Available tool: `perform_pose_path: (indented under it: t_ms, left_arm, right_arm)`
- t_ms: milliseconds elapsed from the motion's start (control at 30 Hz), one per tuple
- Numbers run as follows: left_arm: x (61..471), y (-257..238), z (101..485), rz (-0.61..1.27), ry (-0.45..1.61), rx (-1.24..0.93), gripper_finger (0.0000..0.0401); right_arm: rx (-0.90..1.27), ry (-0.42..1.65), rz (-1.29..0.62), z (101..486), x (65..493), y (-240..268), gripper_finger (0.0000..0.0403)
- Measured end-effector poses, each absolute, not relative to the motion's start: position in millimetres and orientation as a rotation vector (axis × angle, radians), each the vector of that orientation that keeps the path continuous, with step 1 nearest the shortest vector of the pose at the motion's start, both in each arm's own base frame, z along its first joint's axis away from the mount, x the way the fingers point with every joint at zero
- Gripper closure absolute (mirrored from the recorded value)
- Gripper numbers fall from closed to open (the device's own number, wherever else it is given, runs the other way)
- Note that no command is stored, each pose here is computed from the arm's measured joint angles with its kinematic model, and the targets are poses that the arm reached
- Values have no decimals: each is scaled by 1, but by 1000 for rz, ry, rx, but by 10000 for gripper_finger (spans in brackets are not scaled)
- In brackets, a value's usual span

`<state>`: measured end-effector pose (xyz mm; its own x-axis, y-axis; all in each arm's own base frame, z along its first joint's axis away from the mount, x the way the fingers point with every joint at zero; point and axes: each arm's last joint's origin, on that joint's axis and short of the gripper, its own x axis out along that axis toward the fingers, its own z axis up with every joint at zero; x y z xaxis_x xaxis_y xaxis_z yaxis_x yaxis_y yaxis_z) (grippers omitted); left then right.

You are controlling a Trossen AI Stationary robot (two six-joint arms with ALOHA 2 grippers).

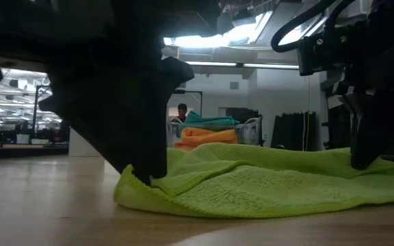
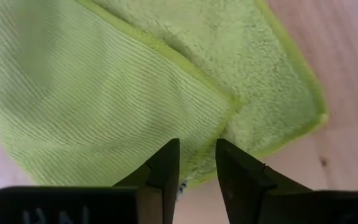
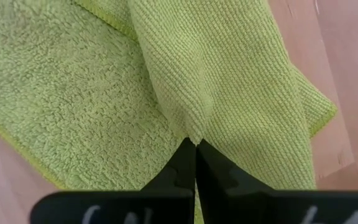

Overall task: Fold microfiber towels
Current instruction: Fold the green microfiber cloth

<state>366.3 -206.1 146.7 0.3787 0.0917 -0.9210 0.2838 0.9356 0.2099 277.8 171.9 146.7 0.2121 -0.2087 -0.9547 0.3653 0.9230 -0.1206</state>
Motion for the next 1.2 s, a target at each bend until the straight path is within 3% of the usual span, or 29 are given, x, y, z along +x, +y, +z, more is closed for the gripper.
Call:
perform_pose_path:
  t_ms: [333, 667, 1200]
  left_arm:
    - [369, -202, 147, -99, 1174, 375, 326]
    - [369, -202, 147, -90, 1173, 361, 395]
    - [367, -210, 160, -20, 1124, 444, 401]
  right_arm:
    - [141, 1298, -400, 147, 278, 172, 399]
    - [141, 1297, -400, 147, 278, 172, 399]
    - [67, 1311, -421, 175, 281, 177, 399]
